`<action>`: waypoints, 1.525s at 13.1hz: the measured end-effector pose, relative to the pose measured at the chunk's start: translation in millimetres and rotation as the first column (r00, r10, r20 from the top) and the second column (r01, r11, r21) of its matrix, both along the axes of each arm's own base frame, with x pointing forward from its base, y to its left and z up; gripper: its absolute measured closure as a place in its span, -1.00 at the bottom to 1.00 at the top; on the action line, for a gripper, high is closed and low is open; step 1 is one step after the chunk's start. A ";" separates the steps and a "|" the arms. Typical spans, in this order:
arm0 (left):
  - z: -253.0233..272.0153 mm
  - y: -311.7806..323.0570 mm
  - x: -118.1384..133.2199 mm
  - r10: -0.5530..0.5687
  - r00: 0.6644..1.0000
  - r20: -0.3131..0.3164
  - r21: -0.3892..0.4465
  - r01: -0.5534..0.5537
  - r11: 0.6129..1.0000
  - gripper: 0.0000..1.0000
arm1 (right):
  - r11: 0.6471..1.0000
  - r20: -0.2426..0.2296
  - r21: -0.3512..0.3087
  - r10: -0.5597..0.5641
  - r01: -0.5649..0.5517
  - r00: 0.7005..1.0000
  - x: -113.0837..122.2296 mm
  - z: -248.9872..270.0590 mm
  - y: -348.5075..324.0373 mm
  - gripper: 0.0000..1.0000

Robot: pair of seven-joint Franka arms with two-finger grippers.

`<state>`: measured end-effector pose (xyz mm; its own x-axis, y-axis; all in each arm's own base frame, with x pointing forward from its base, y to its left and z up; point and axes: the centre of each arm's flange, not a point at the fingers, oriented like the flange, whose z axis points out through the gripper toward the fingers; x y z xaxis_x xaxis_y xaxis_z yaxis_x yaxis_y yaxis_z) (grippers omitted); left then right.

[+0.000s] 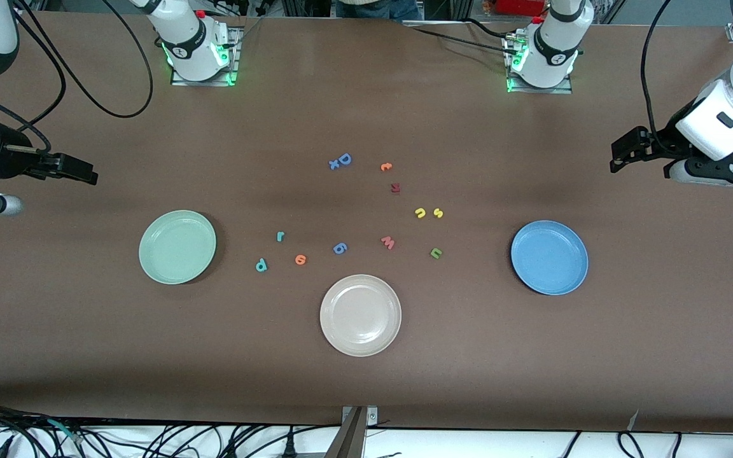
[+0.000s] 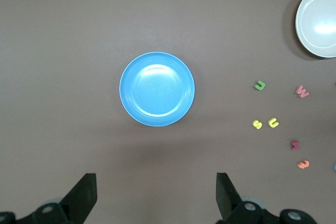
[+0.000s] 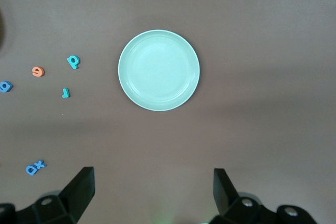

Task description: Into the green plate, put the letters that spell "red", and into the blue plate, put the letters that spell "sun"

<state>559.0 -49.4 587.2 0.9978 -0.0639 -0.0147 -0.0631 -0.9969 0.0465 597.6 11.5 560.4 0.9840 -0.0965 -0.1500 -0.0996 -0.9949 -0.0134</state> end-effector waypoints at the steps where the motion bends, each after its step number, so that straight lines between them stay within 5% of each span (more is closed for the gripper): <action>1: 0.1 -0.1 0.0 0.000 1.000 0.000 0.000 0.000 1.000 -1.00 | 1.000 0.000 0.000 0.000 0.000 1.000 0.0 0.0 0.0 -1.00; 20: 0.4 -4.9 0.0 -0.009 1.000 0.001 0.000 0.009 1.000 -1.00 | 1.000 0.000 0.000 0.000 0.000 1.000 0.0 0.0 0.0 -1.00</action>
